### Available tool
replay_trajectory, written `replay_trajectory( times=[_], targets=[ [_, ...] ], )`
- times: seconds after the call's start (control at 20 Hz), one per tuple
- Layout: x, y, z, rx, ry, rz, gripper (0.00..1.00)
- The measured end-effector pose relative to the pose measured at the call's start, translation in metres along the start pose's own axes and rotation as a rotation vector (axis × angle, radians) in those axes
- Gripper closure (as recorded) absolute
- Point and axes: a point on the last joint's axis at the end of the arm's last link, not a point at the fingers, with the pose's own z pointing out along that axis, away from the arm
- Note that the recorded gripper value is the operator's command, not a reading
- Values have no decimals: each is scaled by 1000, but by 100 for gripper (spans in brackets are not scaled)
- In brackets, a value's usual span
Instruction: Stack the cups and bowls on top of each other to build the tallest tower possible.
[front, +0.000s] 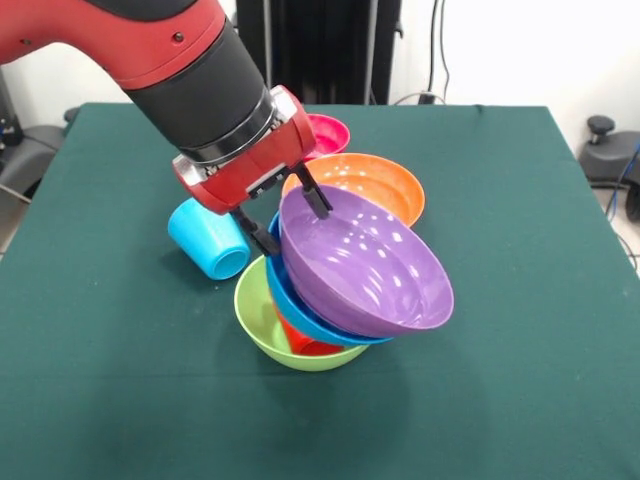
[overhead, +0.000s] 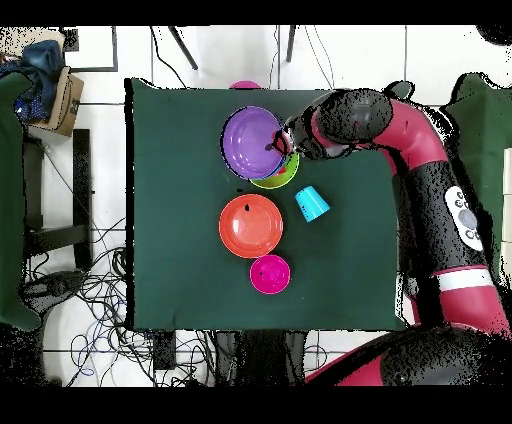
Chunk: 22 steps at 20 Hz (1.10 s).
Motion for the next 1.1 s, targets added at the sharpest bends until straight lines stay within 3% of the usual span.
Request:
replay_trajectory(
  times=[0.35, 0.6, 0.9, 1.1],
  targets=[
    [20, 4, -35, -44, 62, -5, 0],
    [41, 5, -80, -83, 153, 1, 0],
    [47, 17, -114, -119, 222, -13, 0],
    [44, 22, -117, -119, 221, -26, 0]
  ],
)
